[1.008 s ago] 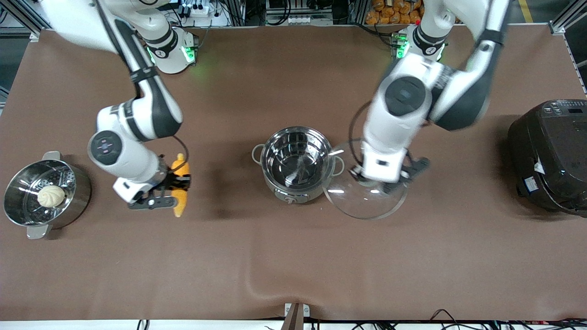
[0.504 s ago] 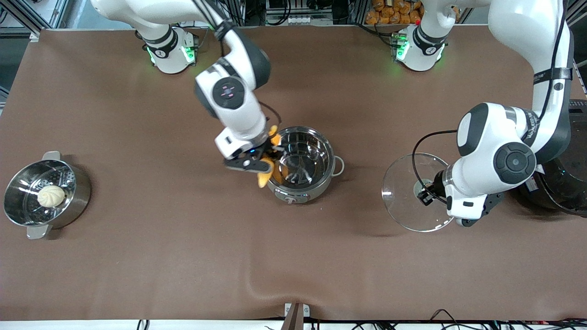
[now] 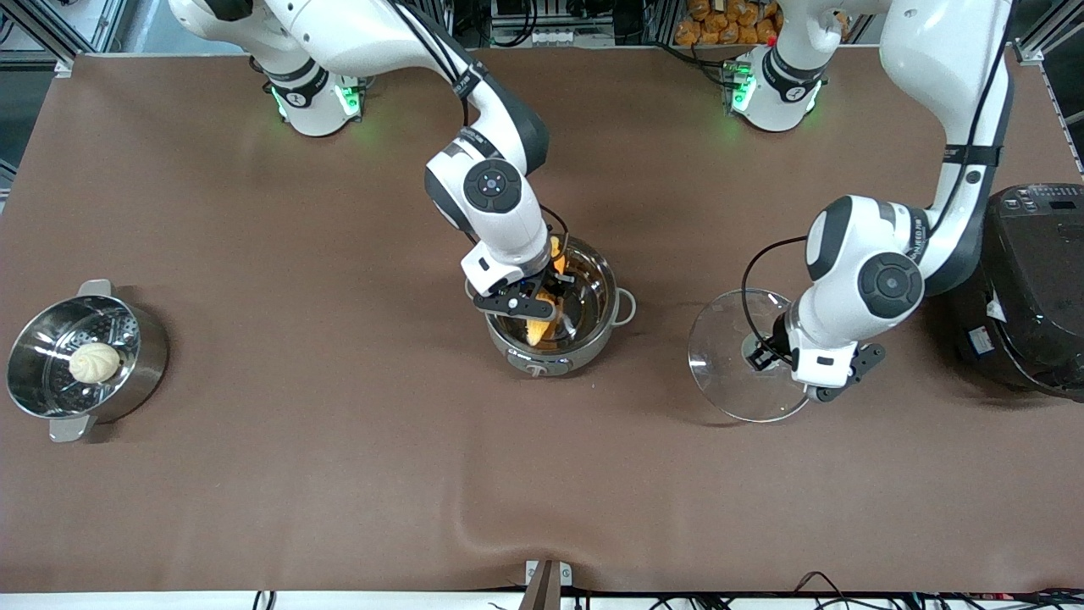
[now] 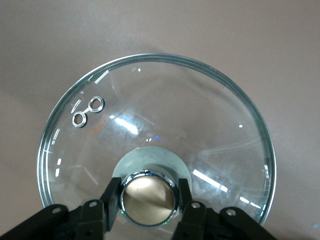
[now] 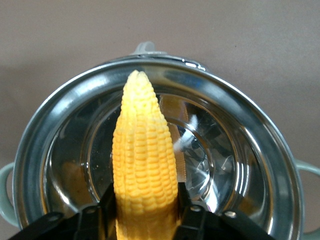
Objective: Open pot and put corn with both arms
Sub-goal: 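Lower the corn into the pot and open the right gripper, then set the glass lid on the table with the left gripper and release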
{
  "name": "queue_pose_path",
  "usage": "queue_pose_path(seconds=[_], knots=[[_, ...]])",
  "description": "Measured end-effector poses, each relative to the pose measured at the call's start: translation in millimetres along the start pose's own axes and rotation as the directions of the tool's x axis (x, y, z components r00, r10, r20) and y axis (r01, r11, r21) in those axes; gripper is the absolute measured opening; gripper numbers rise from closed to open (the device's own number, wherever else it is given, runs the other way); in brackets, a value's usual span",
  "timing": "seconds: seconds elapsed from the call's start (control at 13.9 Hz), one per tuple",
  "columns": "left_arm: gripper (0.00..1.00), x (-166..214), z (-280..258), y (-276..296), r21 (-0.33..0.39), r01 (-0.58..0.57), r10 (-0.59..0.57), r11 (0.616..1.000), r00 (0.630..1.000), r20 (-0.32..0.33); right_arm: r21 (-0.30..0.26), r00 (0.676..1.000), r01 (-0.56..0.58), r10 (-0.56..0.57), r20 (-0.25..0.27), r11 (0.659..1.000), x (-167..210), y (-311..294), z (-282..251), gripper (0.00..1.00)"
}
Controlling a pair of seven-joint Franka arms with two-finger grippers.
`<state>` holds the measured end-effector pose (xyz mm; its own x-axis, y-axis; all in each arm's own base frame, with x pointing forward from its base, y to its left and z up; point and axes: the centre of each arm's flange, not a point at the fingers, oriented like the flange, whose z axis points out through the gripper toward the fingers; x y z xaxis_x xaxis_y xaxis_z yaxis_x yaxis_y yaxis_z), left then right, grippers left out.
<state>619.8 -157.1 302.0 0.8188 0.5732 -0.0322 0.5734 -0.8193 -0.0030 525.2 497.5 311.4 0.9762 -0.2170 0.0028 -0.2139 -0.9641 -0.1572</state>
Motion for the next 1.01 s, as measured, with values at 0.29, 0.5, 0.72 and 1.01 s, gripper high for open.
queue_pose_path(seconds=[0.29, 0.5, 0.72, 1.01], knots=[[0.50, 0.9, 26.8, -15.9, -0.013, 0.014, -0.014, 1.000, 1.000, -0.017, -0.059, 1.000, -0.005, 0.006, 0.020, 0.998, 12.2, 9.6, -8.3, 0.99], [0.50, 10.1, 42.7, -22.9, -0.018, 0.018, -0.019, 1.000, 0.999, -0.039, -0.234, 0.997, 0.072, -0.069, 0.021, 0.969, 31.4, 37.2, -40.6, 1.00], [0.50, 11.8, 60.0, -25.3, 0.005, 0.003, -0.003, 1.000, 0.999, -0.042, -0.262, 0.999, 0.036, -0.036, 0.005, 0.964, 72.5, 80.3, -99.1, 1.00], [0.85, 14.7, 49.5, -22.6, 0.005, -0.020, 0.020, 1.000, 0.997, -0.073, -0.250, 0.999, 0.053, -0.053, 0.008, 0.967, 171.1, 198.6, -142.8, 1.00]])
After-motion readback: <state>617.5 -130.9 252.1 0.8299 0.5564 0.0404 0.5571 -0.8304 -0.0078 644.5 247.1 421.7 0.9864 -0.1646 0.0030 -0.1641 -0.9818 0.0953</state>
